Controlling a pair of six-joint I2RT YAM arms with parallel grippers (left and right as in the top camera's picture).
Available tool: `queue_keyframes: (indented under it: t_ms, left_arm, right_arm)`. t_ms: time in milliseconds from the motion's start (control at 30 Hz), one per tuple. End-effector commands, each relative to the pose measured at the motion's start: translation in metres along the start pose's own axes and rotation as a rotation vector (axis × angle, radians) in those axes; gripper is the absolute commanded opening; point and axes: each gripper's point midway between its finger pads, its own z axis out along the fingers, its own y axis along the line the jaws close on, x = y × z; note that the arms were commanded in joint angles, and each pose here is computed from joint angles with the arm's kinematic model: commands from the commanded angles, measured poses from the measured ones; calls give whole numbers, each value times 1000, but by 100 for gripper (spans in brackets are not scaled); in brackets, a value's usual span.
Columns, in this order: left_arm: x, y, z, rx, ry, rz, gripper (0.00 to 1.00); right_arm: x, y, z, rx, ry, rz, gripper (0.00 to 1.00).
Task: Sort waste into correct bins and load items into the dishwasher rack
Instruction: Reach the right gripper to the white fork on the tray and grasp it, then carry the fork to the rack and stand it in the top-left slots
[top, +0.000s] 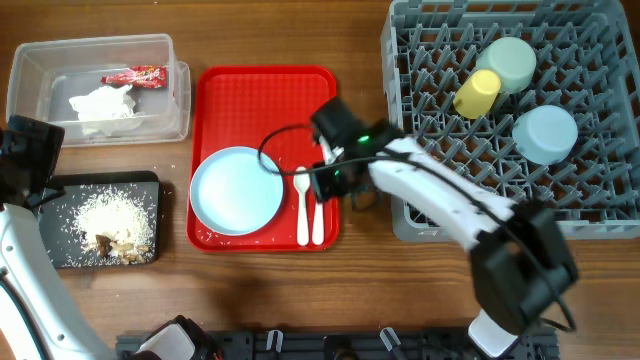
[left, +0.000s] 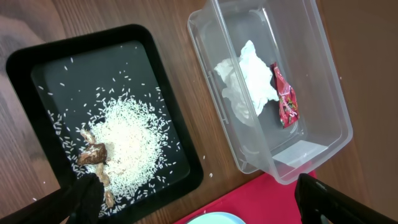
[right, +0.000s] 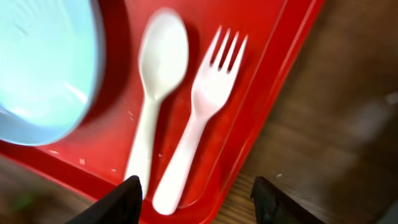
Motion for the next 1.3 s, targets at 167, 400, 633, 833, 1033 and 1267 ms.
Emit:
queue_keyframes:
  t_ms: [167,400,633,833,1033,1267]
  left_arm:
    - [-5,-1,-4,9,-15,-4,100]
    - [-5,-1,-4,9,-15,-4,100]
    - [-5,-1,-4,9,-15,-4,100]
    - [-5,-1,-4,9,-15,-4,100]
    - [-5,-1,-4,9,-15,-4,100]
    - [-5,-1,-4,9,-15,-4,100]
  right_arm:
    - [13,-7,30,106,63,73,57]
    - [6,3,39,180,-15,45,40]
    - [8,-4,59,212,6,61,32]
    - [9,-5,61,215,13,67,32]
    - [12,-8,68,229,30,71,25]
    - [4,-4,59,231,19,91,15]
